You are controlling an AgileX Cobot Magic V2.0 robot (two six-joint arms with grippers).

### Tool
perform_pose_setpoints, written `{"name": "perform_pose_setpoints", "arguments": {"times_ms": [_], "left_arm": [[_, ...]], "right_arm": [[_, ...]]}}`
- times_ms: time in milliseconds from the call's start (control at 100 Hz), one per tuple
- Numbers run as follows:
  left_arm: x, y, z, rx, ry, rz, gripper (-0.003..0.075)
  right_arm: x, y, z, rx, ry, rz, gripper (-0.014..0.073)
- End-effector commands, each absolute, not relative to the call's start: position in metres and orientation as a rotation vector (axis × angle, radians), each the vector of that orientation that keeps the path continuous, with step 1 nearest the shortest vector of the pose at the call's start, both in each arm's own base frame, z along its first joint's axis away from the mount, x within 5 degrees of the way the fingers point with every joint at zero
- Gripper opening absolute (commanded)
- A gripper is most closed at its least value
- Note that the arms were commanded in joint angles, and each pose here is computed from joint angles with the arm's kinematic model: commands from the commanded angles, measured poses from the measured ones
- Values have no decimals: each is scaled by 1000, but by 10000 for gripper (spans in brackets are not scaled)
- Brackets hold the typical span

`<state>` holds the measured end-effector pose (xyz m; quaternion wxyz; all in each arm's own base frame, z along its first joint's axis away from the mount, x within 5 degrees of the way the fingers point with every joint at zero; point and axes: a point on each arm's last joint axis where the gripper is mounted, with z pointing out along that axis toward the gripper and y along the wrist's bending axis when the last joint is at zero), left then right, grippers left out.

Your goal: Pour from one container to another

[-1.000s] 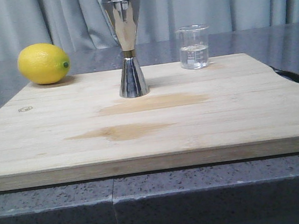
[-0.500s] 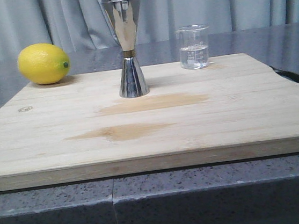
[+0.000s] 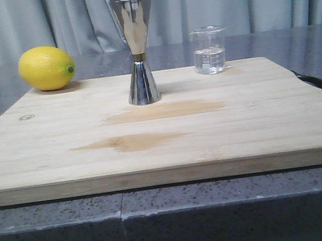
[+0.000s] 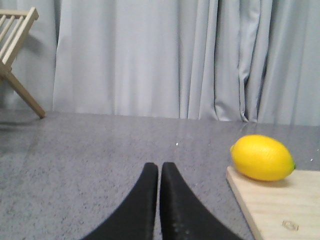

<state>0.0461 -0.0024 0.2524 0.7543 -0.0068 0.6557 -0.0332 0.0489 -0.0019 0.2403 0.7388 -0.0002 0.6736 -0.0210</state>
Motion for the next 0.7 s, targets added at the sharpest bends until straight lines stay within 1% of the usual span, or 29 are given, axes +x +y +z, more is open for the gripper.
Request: {"name": "perform_pose_setpoints", "arguments": {"times_ms": [0, 180, 350, 520, 690], "left_arm": [[38, -2, 288, -21, 1340, -93, -19], [46, -4, 324, 0, 1405, -94, -19], [60, -4, 349, 17, 1433, -71, -19], [67, -4, 353, 8, 1410, -65, -19], [67, -4, 353, 9, 1417, -66, -19]], "right_arm": [[42, -3, 274, -16, 1413, -85, -71], [46, -4, 311, -27, 1427, -115, -71], [58, -5, 329, -29, 1491, -127, -71], [63, -4, 330, -15, 1489, -95, -71], [62, -3, 335, -17, 1438, -86, -71]]}}
